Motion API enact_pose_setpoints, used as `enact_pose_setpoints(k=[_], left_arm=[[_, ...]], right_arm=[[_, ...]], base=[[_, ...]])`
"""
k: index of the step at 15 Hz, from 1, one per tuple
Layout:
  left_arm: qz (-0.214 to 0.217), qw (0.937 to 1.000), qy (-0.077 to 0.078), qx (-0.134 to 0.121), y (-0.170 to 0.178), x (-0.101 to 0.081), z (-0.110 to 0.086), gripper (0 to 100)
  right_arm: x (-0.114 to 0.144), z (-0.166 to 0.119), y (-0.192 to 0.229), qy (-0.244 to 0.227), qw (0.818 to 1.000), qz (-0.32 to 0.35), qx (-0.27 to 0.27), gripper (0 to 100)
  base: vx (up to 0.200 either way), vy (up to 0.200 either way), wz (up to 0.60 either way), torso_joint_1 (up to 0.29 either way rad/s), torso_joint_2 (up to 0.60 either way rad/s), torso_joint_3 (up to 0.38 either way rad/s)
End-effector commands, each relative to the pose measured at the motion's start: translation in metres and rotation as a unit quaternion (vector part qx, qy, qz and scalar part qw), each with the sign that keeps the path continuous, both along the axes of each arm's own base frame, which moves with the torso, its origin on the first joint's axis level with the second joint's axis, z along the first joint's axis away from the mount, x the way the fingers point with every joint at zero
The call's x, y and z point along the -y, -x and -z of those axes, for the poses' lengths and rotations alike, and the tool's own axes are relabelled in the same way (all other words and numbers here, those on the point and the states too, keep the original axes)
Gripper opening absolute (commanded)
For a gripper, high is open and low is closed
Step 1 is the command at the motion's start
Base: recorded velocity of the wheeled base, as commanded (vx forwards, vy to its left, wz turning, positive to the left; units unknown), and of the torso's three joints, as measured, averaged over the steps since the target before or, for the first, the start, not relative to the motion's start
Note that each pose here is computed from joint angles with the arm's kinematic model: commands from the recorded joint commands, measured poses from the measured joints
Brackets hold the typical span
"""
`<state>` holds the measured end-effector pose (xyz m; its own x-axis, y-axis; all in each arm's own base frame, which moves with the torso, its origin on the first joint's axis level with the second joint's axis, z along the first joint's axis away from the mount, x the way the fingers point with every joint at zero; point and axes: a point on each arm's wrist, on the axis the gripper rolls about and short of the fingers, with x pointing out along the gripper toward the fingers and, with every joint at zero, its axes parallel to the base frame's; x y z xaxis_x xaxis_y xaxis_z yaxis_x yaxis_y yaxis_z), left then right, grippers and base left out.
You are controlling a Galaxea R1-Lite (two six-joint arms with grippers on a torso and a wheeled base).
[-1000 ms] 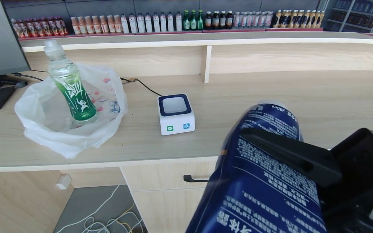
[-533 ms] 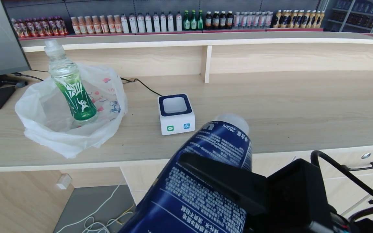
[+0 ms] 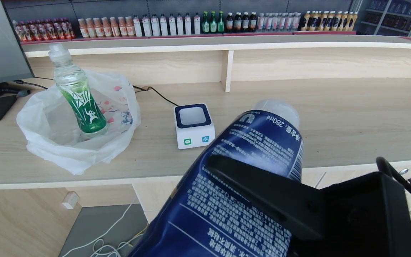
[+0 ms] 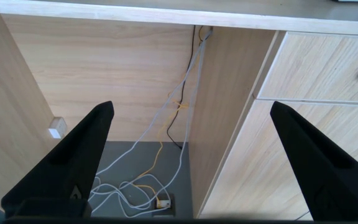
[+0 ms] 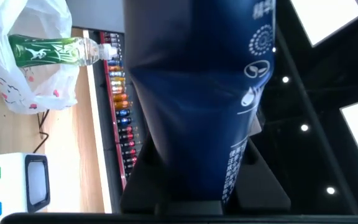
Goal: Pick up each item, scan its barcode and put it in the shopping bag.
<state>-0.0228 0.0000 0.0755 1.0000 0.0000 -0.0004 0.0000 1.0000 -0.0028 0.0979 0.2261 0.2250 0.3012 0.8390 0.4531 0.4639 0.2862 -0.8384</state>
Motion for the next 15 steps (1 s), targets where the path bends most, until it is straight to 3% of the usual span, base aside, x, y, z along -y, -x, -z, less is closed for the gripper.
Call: enact_pose_setpoints(k=[1,15], left_arm=[[0.0,1.0,0.0,0.0,0.0,0.0,0.0,100],[0.0,1.0,0.0,0.0,0.0,0.0,0.0,100]], right_arm=[[0.0037,-0.0026,0.0017,-0.005,1.0,0.0,0.003,0],[0.0027,-0.004,0.0029,-0.004,1.0,0.002,0.013,0]], base=[[0.0,0.0,0.0,0.0,0.0,0.0],[0.0,0.0,0.0,0.0,0.0,0.0]])
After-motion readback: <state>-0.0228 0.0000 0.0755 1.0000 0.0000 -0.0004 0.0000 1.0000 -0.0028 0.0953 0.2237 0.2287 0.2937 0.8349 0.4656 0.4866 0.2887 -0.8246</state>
